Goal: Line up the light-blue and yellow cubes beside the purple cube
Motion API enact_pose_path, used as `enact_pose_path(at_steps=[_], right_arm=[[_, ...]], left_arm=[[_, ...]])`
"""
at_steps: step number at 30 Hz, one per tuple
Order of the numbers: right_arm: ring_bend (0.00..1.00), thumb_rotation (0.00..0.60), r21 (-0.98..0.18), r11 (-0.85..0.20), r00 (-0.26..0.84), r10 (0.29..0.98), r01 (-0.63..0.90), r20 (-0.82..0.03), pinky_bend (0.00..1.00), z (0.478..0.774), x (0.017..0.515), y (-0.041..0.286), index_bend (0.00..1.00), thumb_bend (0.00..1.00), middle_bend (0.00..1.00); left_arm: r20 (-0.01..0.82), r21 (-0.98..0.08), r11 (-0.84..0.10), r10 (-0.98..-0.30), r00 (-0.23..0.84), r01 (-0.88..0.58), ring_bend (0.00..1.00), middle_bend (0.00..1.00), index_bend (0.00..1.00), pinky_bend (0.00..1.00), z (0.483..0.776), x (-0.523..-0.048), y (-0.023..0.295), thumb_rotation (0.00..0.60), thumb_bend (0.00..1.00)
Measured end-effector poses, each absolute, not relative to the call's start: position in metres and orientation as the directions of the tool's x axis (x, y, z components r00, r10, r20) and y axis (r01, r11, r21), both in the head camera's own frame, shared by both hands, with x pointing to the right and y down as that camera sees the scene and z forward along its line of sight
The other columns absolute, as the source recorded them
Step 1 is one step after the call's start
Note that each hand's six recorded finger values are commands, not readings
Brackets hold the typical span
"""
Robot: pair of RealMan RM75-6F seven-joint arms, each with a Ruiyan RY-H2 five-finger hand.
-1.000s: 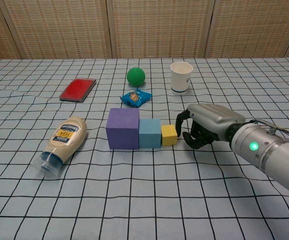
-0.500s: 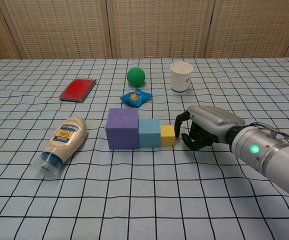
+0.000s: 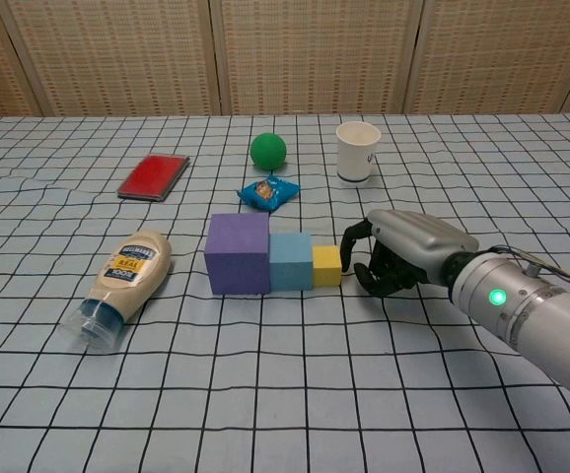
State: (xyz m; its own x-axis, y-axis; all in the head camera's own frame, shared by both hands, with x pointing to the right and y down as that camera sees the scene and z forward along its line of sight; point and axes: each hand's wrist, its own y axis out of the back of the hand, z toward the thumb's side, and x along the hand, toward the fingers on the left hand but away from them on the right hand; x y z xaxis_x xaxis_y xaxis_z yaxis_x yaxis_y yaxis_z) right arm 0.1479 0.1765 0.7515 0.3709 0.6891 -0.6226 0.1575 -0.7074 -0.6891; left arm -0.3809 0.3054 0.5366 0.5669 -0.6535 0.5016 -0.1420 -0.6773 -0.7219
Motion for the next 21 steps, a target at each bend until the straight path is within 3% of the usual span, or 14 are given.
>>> enact_pose_path(at_steps=[10,13,16,21], right_arm=[[0.87,0.600,-0.692,-0.704,0.386,0.689,0.157,-0.614,0.91,0.750,0.148,0.178,0.44,0.55,0.97],[0.85,0.600,-0.706,-0.698,0.387,0.688,0.120,-0.614,0.91,0.747,0.155,0.178,0.47,0.49,0.97],[0.77,0.600,-0.732,-0.679,0.383,0.692,0.057,-0.612,0.86,0.741,0.165,0.178,0.48,0.38,0.95],[0.51,0.600,-0.794,-0.607,0.375,0.726,-0.045,-0.576,0.80,0.712,0.187,0.182,0.48,0.26,0.70]], left_arm=[[0.500,-0.722,-0.677,-0.654,0.568,-0.142,0.56,0.61,0.49,0.79,0.536,-0.381,0.305,0.600,0.52],[0.501,-0.723,-0.676,-0.655,0.566,-0.142,0.56,0.61,0.49,0.79,0.537,-0.381,0.305,0.600,0.52],[0.502,-0.724,-0.675,-0.655,0.565,-0.140,0.56,0.61,0.49,0.79,0.537,-0.382,0.305,0.600,0.52],[0.505,-0.727,-0.673,-0.661,0.556,-0.140,0.56,0.61,0.49,0.79,0.538,-0.383,0.303,0.600,0.52]])
